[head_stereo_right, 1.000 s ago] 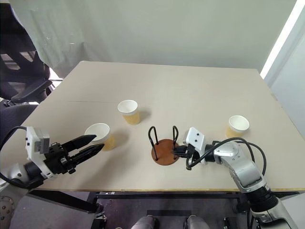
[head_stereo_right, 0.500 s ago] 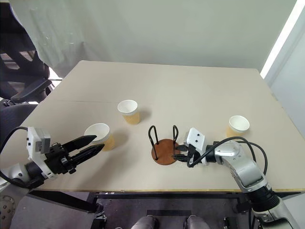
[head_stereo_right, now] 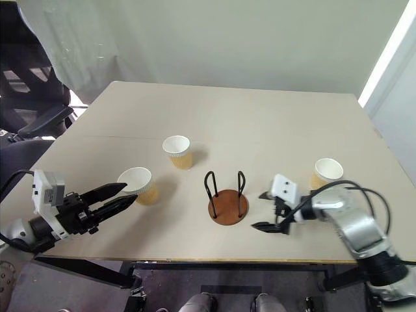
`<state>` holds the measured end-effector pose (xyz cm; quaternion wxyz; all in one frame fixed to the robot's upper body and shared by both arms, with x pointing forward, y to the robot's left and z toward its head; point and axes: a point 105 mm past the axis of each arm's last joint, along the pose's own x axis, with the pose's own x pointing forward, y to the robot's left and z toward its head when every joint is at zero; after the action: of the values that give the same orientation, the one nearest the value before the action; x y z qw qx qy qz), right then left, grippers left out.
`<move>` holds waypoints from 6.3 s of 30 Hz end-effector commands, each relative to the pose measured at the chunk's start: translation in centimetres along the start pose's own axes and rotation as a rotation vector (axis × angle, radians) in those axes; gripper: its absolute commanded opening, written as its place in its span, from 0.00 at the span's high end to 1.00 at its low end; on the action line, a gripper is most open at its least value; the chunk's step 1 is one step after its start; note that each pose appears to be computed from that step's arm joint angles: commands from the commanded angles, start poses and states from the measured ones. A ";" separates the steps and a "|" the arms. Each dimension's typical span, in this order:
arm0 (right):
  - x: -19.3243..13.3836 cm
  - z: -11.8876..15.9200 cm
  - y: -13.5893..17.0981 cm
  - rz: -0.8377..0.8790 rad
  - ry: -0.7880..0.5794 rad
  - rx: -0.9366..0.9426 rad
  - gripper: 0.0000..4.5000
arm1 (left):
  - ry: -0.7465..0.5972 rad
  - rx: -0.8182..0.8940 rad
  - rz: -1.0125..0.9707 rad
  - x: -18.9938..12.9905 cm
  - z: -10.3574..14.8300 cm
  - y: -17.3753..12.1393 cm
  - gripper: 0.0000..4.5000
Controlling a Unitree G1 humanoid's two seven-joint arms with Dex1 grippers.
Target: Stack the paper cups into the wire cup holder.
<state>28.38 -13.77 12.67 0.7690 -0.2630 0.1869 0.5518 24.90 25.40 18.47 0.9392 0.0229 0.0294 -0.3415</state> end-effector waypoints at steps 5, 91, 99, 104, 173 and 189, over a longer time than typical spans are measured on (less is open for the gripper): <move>-8.4 1.8 -1.6 -0.035 0.064 -0.062 0.00 | -0.149 -0.002 -0.113 0.1 4.8 -1.2 0.40; -1.4 19.1 -0.4 0.236 -0.274 -0.590 1.00 | -0.220 0.016 -0.071 -0.5 -0.1 -5.7 0.40; -0.6 17.7 0.0 0.281 -0.192 -0.626 1.00 | -0.230 -0.001 -0.033 -0.8 -1.4 -5.8 0.40; -0.3 17.0 0.3 0.305 -0.163 -0.635 1.00 | -0.225 -0.001 -0.022 -0.7 -1.6 -5.7 0.40; -4.3 15.9 -4.3 -0.059 -0.203 -0.507 0.36 | 0.464 0.285 -0.261 1.3 4.1 3.2 0.40; -4.9 15.7 -3.4 -0.036 -0.217 -0.484 0.36 | 0.498 0.348 -0.249 3.5 1.2 5.9 0.40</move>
<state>30.52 -8.40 27.22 0.7051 -0.3742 -0.0141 0.6021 31.23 27.61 19.11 0.8397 0.2483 0.2085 -0.4357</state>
